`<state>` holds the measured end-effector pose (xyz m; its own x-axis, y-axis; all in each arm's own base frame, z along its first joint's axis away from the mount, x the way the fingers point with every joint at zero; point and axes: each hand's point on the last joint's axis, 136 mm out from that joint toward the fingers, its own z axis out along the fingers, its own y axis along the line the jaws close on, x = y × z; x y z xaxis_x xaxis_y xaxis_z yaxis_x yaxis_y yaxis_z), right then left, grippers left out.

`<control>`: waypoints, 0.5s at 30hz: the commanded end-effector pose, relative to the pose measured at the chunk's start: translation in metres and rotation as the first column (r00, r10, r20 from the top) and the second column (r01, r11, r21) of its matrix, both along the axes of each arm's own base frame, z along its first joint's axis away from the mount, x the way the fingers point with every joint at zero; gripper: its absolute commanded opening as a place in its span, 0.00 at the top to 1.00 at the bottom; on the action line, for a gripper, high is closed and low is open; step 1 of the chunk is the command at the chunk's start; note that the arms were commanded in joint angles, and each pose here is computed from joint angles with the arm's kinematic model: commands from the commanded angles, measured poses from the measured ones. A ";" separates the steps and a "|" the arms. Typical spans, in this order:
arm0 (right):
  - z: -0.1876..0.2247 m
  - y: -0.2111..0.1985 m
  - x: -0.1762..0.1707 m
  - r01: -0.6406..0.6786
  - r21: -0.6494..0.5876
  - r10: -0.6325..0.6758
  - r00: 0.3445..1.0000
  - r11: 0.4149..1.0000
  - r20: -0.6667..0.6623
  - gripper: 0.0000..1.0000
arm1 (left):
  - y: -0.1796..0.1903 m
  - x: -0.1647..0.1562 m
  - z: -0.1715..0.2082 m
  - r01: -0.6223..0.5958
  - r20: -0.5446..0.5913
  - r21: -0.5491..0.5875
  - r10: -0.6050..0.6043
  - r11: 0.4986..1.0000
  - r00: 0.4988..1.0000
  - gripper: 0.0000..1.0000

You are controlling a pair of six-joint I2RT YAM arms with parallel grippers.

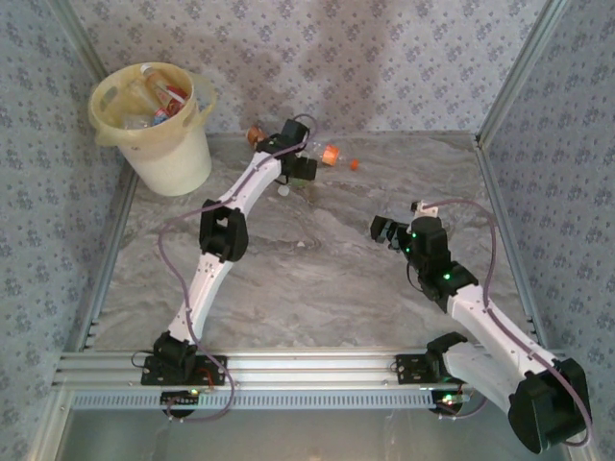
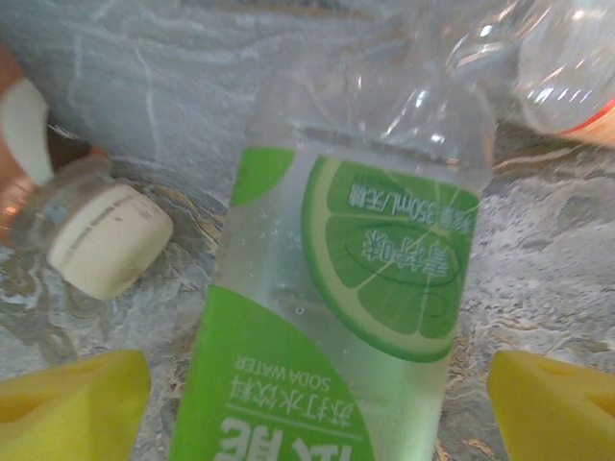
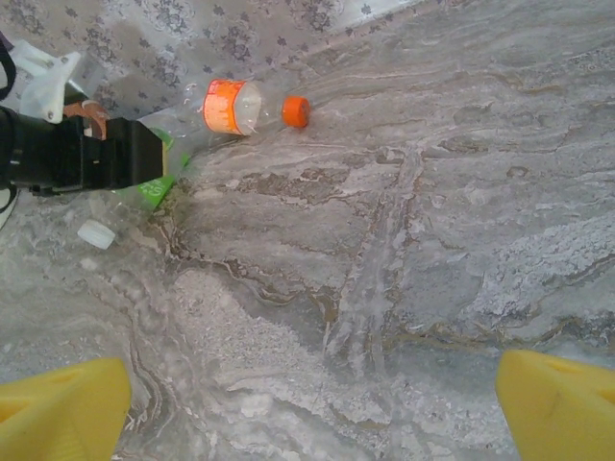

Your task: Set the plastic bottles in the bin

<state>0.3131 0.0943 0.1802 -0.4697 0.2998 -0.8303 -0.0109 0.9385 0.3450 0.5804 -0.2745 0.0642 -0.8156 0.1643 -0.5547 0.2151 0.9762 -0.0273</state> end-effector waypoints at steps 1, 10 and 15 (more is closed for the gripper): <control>0.001 -0.005 0.004 0.022 -0.017 -0.022 1.000 1.000 0.008 0.00 | -0.005 0.005 0.004 0.025 0.031 0.002 -0.025 1.000 0.999 0.11; 0.001 -0.003 0.005 0.020 -0.006 -0.020 1.000 1.000 0.001 0.00 | -0.001 0.011 0.001 -0.005 0.052 0.023 0.003 1.000 0.999 0.33; 0.006 -0.004 0.004 0.022 -0.004 -0.022 1.000 1.000 0.008 0.00 | 0.001 0.007 0.023 -0.013 0.080 0.053 0.009 0.999 0.997 0.39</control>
<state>0.3148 0.0937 0.1737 -0.4845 0.2954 -0.8234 -0.0003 0.9412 0.3378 0.5869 -0.2721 0.0613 -0.7979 0.1808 -0.5751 0.2111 0.9774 0.0144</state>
